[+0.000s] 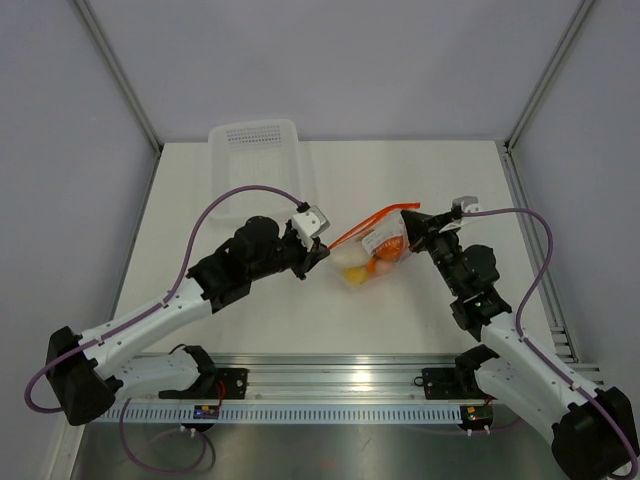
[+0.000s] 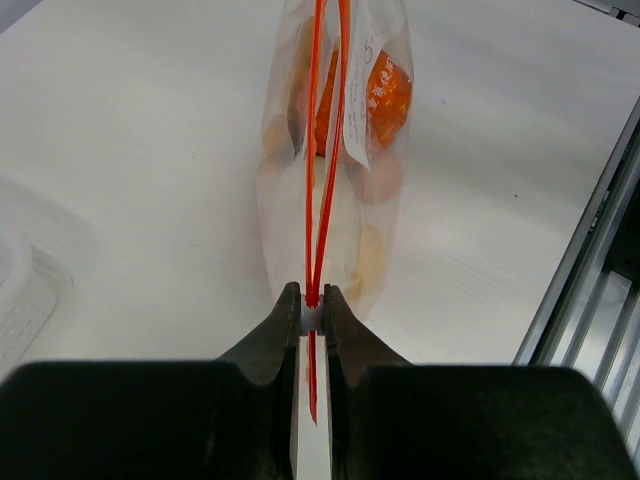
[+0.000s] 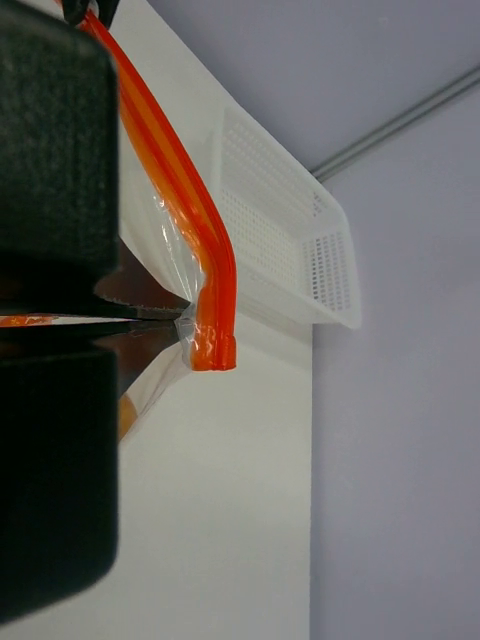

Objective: Open the zip-top bag and remove the fake food
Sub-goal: Unzip the zipper food storage bag at the center of the board, then open the zipper of the food storage bag at the center of the board.

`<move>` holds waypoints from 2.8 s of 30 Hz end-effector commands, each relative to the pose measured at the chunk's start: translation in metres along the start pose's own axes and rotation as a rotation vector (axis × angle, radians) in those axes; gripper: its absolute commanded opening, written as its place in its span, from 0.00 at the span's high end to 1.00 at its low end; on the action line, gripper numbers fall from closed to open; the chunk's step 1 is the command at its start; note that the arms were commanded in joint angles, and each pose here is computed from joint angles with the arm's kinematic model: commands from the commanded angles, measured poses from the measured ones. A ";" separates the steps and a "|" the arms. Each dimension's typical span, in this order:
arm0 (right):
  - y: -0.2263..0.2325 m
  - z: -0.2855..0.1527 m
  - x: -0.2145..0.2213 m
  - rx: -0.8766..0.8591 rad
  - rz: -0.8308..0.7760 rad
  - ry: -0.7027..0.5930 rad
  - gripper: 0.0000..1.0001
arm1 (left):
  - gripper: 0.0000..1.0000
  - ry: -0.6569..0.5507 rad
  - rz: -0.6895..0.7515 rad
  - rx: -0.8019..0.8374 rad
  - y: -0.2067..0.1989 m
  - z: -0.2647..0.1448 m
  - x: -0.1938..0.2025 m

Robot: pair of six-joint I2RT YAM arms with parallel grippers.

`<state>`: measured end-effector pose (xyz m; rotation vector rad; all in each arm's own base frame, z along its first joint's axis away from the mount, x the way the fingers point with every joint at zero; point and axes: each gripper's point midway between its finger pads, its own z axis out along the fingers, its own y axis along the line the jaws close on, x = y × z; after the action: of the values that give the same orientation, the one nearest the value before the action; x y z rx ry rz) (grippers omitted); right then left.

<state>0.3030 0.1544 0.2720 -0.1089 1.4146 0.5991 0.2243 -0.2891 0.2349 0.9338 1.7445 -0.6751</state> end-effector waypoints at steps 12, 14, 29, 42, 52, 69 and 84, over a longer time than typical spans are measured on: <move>-0.058 -0.015 -0.029 0.312 0.040 -0.137 1.00 | 1.00 0.019 0.004 -0.026 0.005 0.000 0.004; -0.053 -0.013 -0.029 0.281 0.033 -0.134 1.00 | 0.96 0.016 0.003 -0.026 0.005 -0.001 0.004; -0.009 -0.004 -0.027 0.016 -0.064 -0.108 0.99 | 0.16 -0.181 -0.063 -0.172 0.030 -0.028 -0.026; 0.010 -0.003 -0.024 -0.096 -0.089 -0.090 0.99 | 0.18 -0.258 0.024 -0.224 0.054 -0.006 -0.070; 0.016 -0.001 -0.022 -0.128 -0.081 -0.077 0.99 | 0.31 -0.191 0.081 -0.135 0.046 0.027 -0.057; 0.024 -0.001 -0.018 -0.169 -0.053 -0.062 0.99 | 0.63 -0.019 0.089 -0.077 0.041 0.065 -0.026; 0.007 0.020 -0.001 -0.046 0.059 0.061 0.55 | 1.00 0.011 0.024 -0.079 0.037 0.061 -0.020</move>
<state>0.3110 0.1736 0.2567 -0.2031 1.4838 0.6741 0.2847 -0.3253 0.2024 0.9904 1.7963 -0.5915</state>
